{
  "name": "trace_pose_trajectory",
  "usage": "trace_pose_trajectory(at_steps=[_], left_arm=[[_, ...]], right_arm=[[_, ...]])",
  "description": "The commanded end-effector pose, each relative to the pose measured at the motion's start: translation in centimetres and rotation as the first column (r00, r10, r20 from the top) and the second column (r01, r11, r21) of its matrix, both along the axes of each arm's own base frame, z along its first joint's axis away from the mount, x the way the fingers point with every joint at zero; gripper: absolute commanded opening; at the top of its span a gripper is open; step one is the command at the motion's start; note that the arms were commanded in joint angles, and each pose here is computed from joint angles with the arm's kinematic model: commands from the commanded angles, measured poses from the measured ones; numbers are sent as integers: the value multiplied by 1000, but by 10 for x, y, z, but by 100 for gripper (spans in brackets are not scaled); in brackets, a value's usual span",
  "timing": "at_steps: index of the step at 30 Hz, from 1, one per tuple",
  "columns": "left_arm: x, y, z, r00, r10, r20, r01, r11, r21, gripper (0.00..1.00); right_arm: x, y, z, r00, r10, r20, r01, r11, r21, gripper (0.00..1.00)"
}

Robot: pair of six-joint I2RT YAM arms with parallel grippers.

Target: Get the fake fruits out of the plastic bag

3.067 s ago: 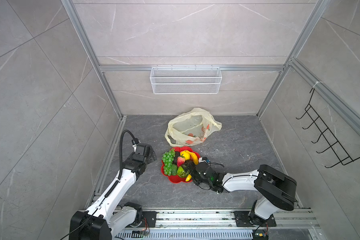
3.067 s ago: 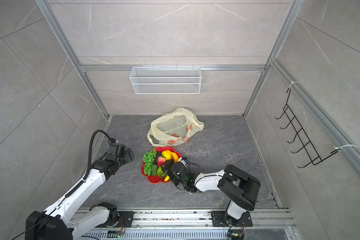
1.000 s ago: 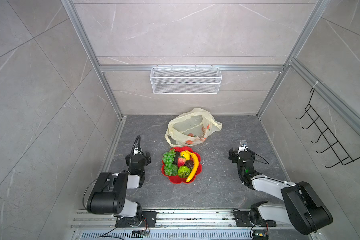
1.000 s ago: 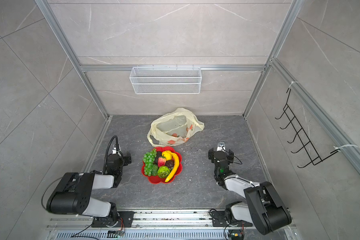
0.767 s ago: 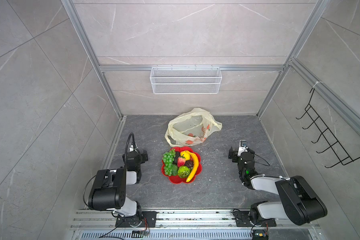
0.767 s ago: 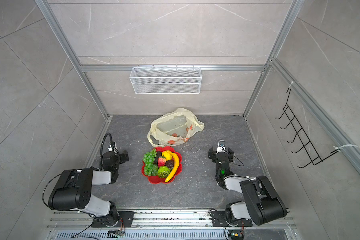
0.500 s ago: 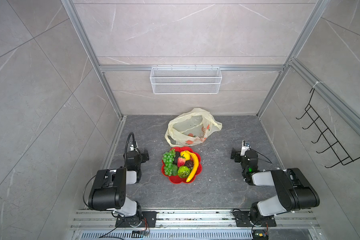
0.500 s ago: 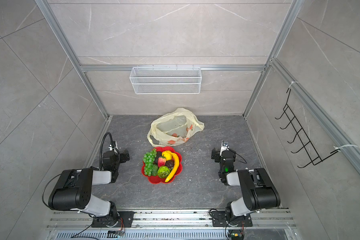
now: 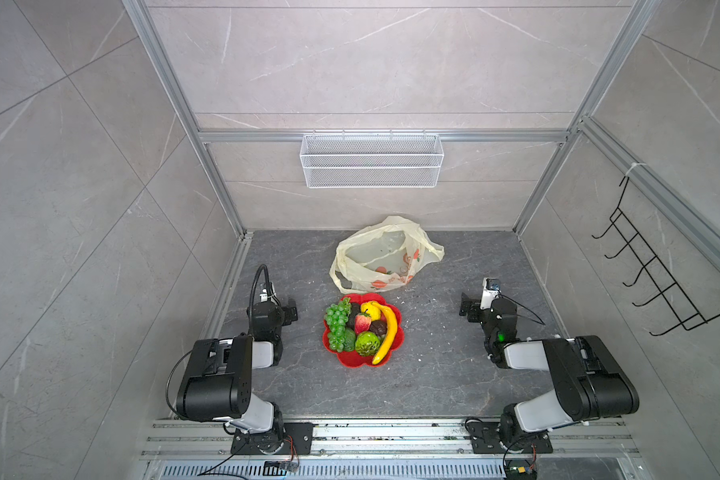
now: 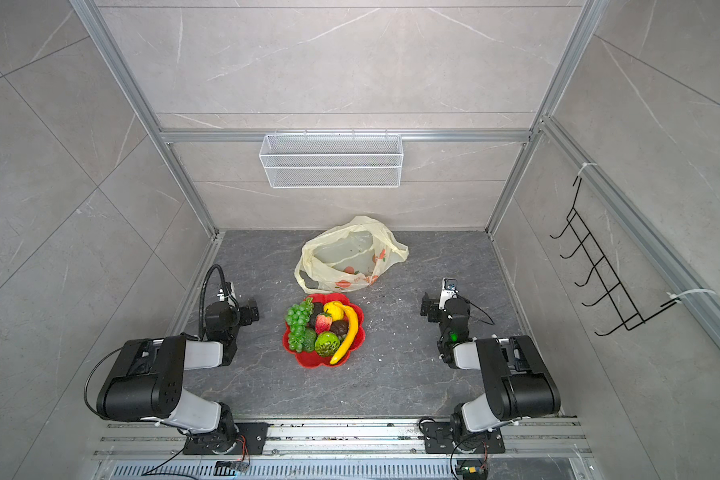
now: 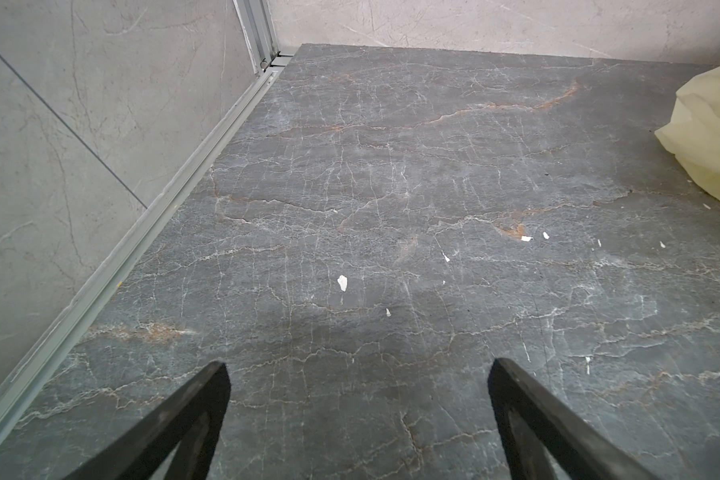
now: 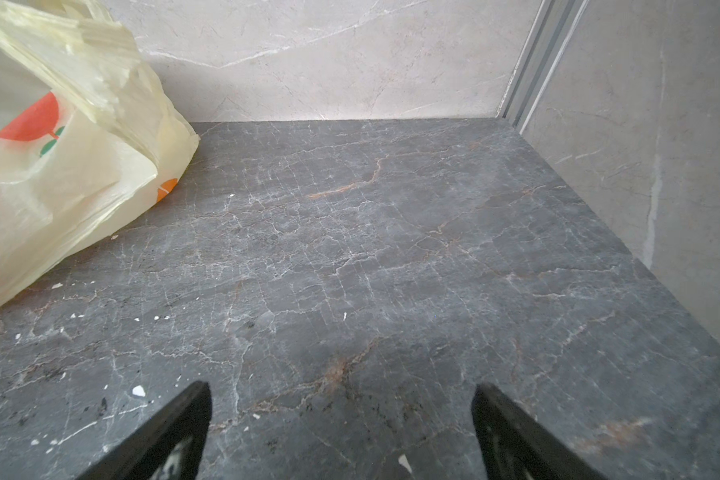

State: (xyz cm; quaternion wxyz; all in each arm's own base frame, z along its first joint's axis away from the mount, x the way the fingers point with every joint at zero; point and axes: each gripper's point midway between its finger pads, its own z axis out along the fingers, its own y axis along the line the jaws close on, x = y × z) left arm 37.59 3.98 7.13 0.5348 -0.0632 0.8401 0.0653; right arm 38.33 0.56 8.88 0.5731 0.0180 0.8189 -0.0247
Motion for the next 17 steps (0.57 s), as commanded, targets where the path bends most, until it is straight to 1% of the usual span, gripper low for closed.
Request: trace_pose_trajectory(at_steps=[1,17], left_arm=[[6,-2,15,998,-8,56,9,1000,-20,100],[6,-2,15,998,-8,54,9,1000,-20,100]], right_arm=[[5,1,7,1000,5,19,-5,1000,15,100],[5,1,7,1000,6,17,-6,1000,16,100]])
